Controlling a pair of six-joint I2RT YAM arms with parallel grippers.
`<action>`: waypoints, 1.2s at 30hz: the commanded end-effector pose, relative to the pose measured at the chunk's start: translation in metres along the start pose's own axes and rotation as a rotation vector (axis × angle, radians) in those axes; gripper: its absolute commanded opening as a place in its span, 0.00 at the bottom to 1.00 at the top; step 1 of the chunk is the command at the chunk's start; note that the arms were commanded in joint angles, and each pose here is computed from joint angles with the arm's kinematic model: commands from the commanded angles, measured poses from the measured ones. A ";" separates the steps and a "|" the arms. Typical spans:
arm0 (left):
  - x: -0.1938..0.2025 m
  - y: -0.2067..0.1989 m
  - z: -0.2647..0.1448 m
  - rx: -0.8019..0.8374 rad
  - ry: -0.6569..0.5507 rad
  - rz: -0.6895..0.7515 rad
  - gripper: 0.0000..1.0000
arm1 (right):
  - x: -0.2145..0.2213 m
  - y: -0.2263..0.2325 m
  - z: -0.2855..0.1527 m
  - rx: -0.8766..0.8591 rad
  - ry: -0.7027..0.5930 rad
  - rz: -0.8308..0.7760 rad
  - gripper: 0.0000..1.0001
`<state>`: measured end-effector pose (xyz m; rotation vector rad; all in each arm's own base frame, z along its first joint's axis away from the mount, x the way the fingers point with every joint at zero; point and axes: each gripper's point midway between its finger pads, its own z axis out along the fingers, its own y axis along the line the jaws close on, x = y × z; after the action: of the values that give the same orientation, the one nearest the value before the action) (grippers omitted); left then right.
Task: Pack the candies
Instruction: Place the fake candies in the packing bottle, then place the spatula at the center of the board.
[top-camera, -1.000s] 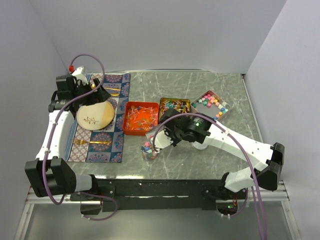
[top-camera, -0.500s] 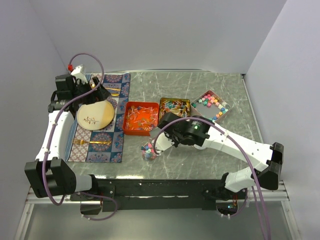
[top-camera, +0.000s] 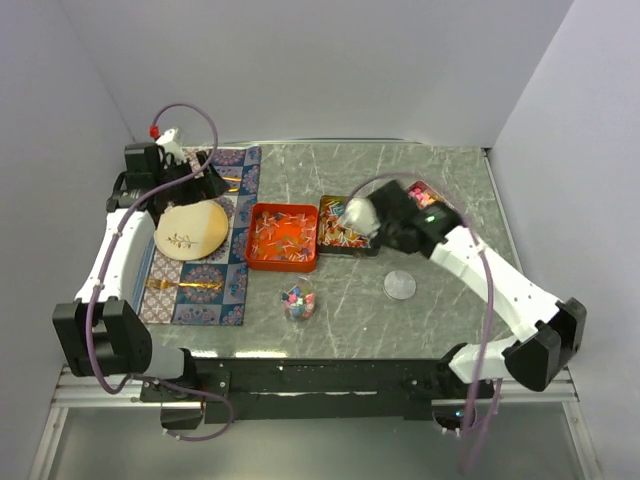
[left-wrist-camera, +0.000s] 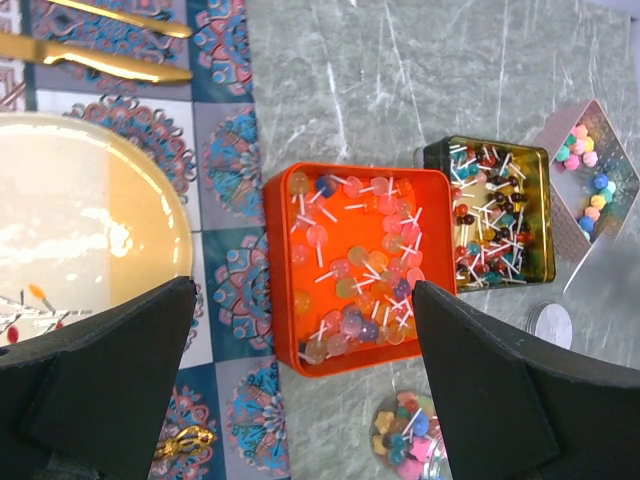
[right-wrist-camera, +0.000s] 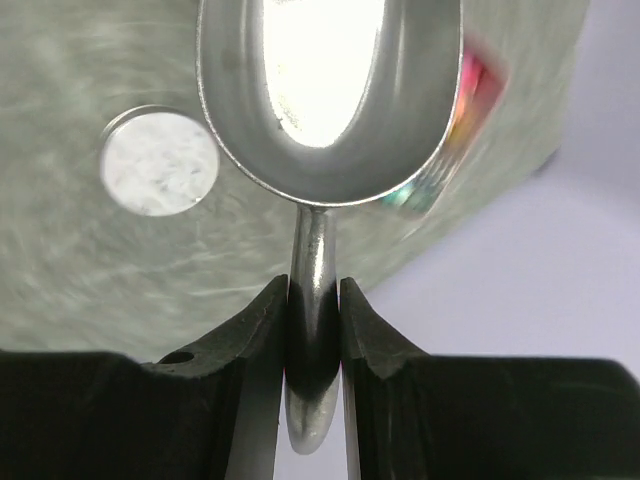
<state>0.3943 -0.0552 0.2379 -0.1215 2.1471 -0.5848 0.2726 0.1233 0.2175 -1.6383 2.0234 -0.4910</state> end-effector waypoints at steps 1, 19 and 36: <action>-0.021 -0.027 0.002 0.022 -0.023 0.081 0.96 | 0.041 -0.028 -0.005 0.125 -0.076 0.602 0.00; 0.018 -0.049 0.035 0.055 0.145 0.353 0.96 | 0.209 0.000 0.085 0.311 0.173 1.389 0.00; 0.136 -0.079 0.016 0.271 0.482 0.453 0.97 | 0.243 0.050 0.140 0.118 0.302 1.215 0.65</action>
<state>0.3174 -0.1694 0.1542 0.6627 2.4615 -0.6732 0.2569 -0.0979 0.0197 0.0067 2.6987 -0.3824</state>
